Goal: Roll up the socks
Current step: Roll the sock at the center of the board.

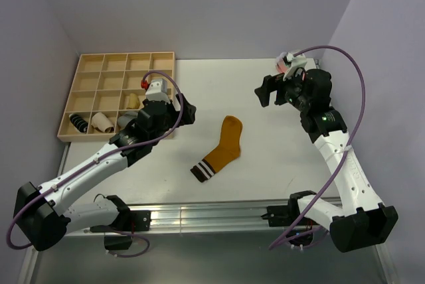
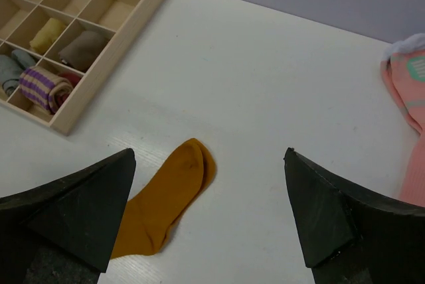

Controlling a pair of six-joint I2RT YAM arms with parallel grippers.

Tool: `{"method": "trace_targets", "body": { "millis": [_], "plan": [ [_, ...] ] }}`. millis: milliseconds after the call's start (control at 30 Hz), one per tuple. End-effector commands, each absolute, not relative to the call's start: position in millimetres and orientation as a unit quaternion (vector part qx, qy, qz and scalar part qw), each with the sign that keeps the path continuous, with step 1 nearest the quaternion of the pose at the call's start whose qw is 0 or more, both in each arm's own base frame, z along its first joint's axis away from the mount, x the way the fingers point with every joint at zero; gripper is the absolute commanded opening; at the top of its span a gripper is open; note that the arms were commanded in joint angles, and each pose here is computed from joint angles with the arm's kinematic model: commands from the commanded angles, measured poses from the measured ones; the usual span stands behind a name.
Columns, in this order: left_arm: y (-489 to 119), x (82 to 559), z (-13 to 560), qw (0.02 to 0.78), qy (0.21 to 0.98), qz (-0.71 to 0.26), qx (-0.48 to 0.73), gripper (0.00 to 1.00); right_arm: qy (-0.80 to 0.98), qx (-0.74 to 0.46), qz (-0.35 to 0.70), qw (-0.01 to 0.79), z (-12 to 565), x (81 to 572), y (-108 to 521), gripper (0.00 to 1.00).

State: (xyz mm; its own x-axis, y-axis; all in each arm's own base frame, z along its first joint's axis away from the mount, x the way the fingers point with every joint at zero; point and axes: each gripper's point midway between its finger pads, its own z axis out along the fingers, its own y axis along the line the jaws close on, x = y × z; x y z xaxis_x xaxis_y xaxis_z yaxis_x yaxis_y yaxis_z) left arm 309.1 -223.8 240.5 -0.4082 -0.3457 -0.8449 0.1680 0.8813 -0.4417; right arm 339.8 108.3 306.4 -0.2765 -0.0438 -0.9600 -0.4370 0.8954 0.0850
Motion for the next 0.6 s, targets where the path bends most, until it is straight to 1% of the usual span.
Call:
{"method": "trace_targets", "body": {
  "millis": [0, 200, 300, 433, 467, 500, 567],
  "plan": [
    [-223.5, 310.4, 267.4, 0.562, 0.787, -0.249, -0.059, 0.99, 0.774, -0.158, 0.154, 0.594, 313.2, 341.8, 105.9, 1.00],
    [-221.9, 309.4, 267.1, 0.562, 0.787, -0.247, -0.060, 0.99, 0.793, -0.168, 0.140, 0.569, 296.2, 342.1, 102.9, 0.99],
    [-221.5, 309.6, 266.0, 0.561, 0.788, -0.246, -0.062, 0.99, 0.802, -0.190, 0.145, 0.547, 281.3, 338.0, 112.9, 0.95],
    [-219.7, 312.0, 257.6, 0.556, 0.792, -0.242, -0.075, 1.00, 0.814, -0.255, 0.137, 0.503, 244.1, 319.6, 156.9, 0.86],
    [-220.3, 312.8, 254.5, 0.555, 0.792, -0.244, -0.076, 0.99, 0.821, -0.272, 0.131, 0.485, 226.7, 314.6, 166.0, 0.84],
    [-217.0, 315.2, 251.0, 0.553, 0.793, -0.240, -0.082, 0.99, 0.816, -0.300, 0.143, 0.473, 218.4, 302.4, 187.9, 0.83],
    [-212.8, 316.5, 241.1, 0.544, 0.798, -0.238, -0.098, 1.00, 0.824, -0.325, 0.145, 0.441, 194.7, 293.2, 203.6, 0.79]
  ]
}}
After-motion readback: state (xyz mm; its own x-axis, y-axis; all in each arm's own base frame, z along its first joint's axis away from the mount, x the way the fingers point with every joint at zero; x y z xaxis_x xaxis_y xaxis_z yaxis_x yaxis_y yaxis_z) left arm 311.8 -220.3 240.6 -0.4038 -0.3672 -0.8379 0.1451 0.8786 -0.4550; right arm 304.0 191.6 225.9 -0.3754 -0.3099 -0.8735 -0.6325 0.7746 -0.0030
